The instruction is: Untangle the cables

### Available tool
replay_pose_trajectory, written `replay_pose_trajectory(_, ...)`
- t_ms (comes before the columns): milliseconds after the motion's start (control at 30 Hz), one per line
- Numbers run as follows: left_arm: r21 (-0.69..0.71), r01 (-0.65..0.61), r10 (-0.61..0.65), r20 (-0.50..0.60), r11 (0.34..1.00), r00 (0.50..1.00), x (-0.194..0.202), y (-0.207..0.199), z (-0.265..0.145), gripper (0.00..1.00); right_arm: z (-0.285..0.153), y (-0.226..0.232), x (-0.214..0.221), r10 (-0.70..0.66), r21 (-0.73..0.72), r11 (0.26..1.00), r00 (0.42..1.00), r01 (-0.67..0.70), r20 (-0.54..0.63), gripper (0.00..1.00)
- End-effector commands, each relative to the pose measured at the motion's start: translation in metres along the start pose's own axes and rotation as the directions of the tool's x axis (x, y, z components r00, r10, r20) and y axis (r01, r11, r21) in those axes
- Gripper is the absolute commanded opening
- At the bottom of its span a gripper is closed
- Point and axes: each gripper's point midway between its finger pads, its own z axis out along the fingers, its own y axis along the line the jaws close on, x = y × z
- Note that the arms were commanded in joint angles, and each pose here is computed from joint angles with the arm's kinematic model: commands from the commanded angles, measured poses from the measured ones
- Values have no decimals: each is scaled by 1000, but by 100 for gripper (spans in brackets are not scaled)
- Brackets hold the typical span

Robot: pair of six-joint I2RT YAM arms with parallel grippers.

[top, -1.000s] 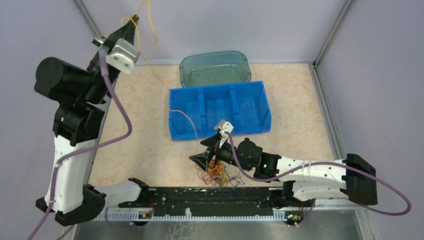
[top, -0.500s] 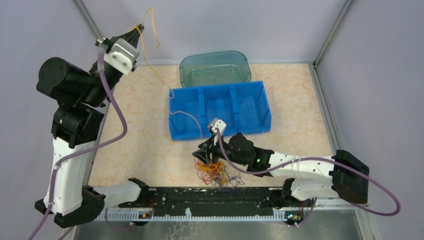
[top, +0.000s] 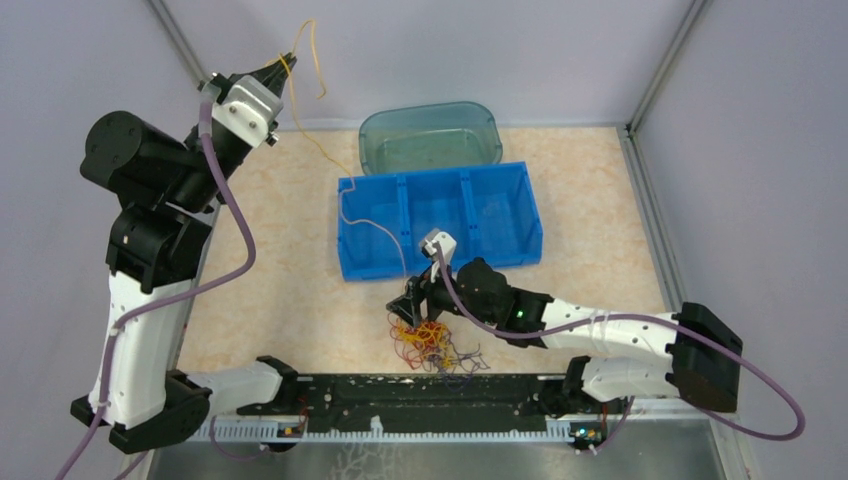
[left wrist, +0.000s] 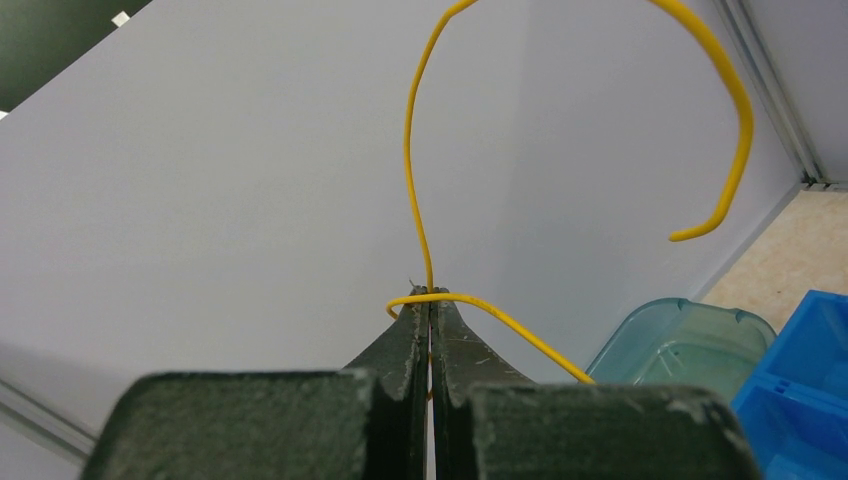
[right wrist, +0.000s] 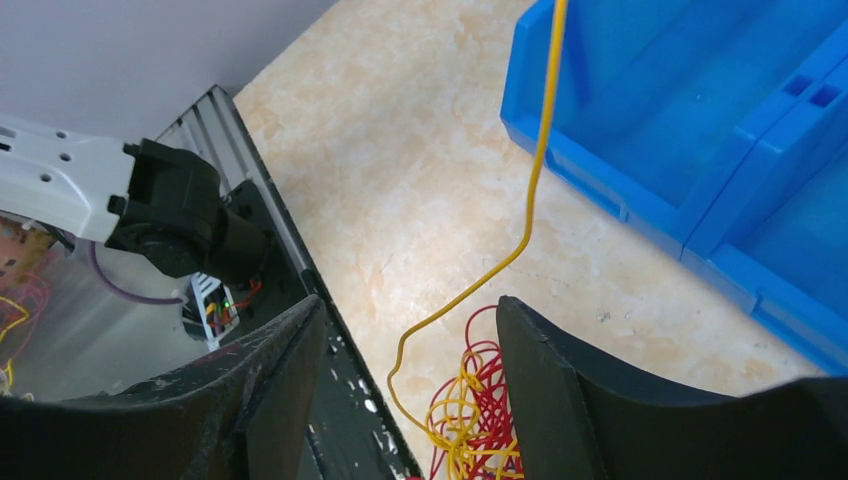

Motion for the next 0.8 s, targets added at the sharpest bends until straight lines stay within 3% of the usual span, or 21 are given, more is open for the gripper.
replay_pose_trajectory(0, -15, 16, -16, 39, 1000, 999, -16, 7, -4, 0, 10, 5, -6, 42, -19, 999, 999, -41, 8, 62)
replay_pose_trajectory(133, -7, 34, -33, 32, 999, 999, -13, 3, -6, 0, 14, 18, -15, 57, -89, 995, 998, -53, 42, 40)
replay_pose_trajectory(200, 5, 71, -71, 13, 997, 997, -5, -5, -8, 0, 16, 22, -20, 63, -106, 993, 996, -57, 57, 25)
replay_pose_trajectory(267, 34, 124, -123, -17, 992, 992, 7, -18, -12, 0, 16, 26, -28, 66, -125, 991, 994, -55, 85, 0)
replay_pose_trajectory(367, 108, 246, -237, -88, 963, 967, 29, -51, -21, 0, 13, 30, -47, 69, -132, 990, 989, -52, 134, 0)
replay_pose_trajectory(467, 213, 398, -362, -190, 892, 913, 53, -99, -37, 3, 6, 32, -76, 70, -135, 990, 977, -43, 202, 0)
replay_pose_trajectory(600, 354, 585, -487, -333, 729, 808, 72, -163, -65, 5, -11, 35, -116, 76, -146, 989, 948, -32, 308, 0)
replay_pose_trajectory(767, 446, 734, -529, -510, 512, 679, 88, -223, -103, 12, -26, 37, -138, 67, -141, 990, 920, -12, 387, 0)
